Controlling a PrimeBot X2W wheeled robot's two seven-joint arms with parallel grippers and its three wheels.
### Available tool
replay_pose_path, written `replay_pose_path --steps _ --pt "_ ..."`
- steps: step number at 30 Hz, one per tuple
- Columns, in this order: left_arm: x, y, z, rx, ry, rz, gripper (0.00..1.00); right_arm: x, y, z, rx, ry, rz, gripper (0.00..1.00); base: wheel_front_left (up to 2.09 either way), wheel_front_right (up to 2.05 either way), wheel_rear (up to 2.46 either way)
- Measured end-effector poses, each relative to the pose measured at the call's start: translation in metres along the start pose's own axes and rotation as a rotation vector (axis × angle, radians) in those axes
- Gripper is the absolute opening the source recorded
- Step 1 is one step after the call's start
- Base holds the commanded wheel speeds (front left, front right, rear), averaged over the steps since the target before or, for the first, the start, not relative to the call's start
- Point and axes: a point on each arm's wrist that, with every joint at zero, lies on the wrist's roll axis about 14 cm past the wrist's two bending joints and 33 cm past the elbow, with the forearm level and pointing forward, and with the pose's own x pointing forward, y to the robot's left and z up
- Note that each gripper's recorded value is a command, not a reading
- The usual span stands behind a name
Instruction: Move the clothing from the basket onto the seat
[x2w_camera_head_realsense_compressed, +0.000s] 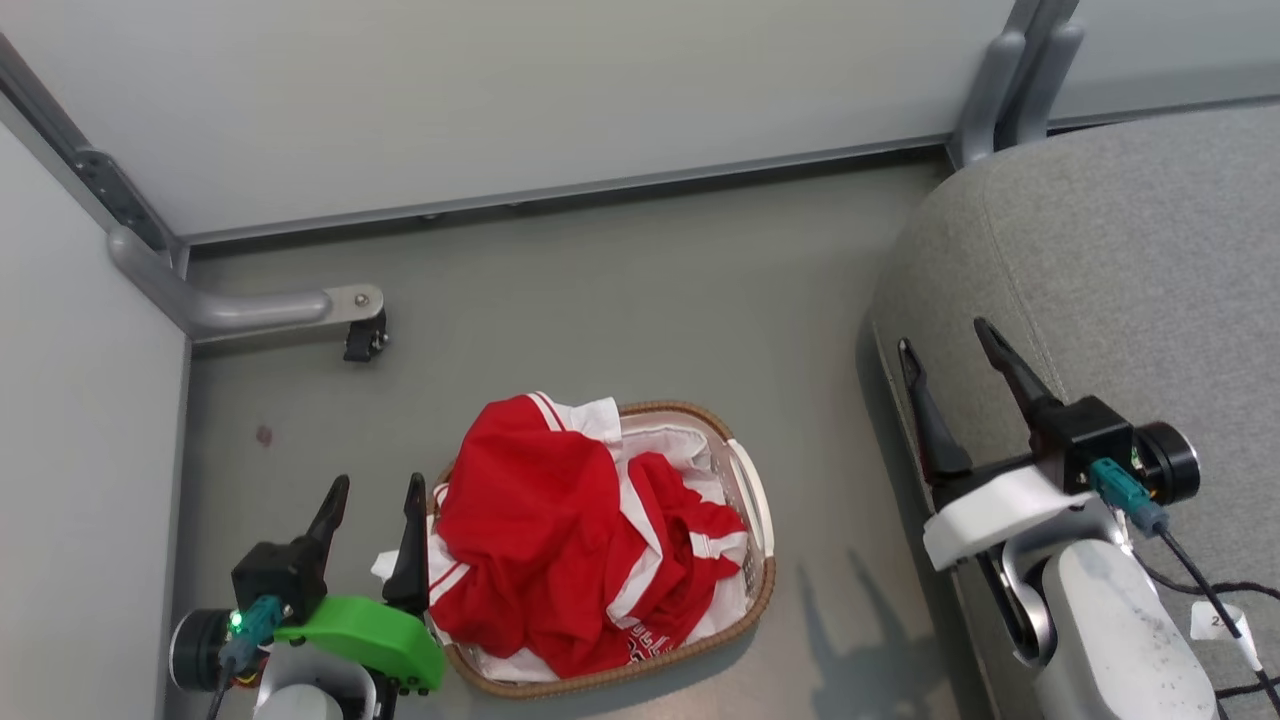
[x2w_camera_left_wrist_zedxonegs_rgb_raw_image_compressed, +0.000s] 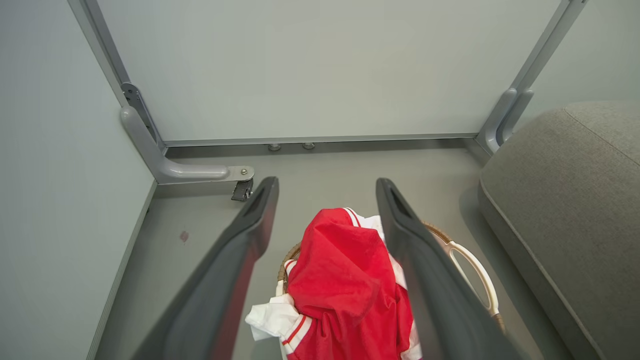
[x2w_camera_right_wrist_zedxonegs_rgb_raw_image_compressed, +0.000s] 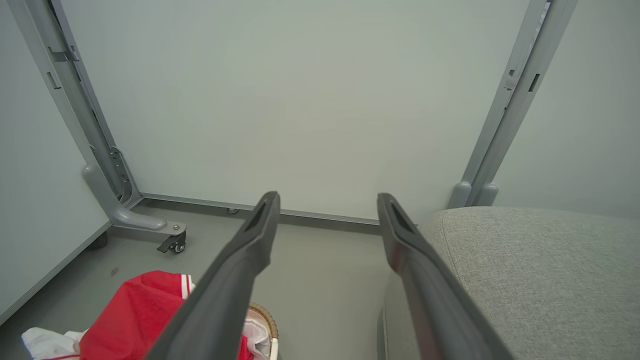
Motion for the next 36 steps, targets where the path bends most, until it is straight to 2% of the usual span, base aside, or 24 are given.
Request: replay_pose_path --steps 8,12,17,25,36 --pt "0.047 -0.016 -0.028 0.079 0.090 -0.124 1.00 0.039 -0.005 -0.005 -0.047 -0.035 0.020 1.00 0.00 0.00 0.00" --pt "0.070 -0.019 -0.044 0.121 0.132 -0.175 1.00 0.054 -0.010 -0.022 -0.044 -0.016 0.015 1.00 0.00 0.00 0.00" --pt "0.085 -0.029 -0.089 0.151 0.245 -0.248 1.00 0.065 -0.016 -0.048 -0.031 0.019 0.010 1.00 0.00 0.00 0.00" --pt "0.096 -0.029 -0.160 0.224 0.428 -0.336 1.00 0.075 -0.025 -0.088 -0.019 0.079 -0.001 1.00 0.00 0.00 0.00" --pt "0.085 -0.012 -0.249 0.316 0.691 -0.401 1.00 0.071 -0.033 -0.140 -0.004 0.178 -0.011 1.00 0.00 0.00 0.00"
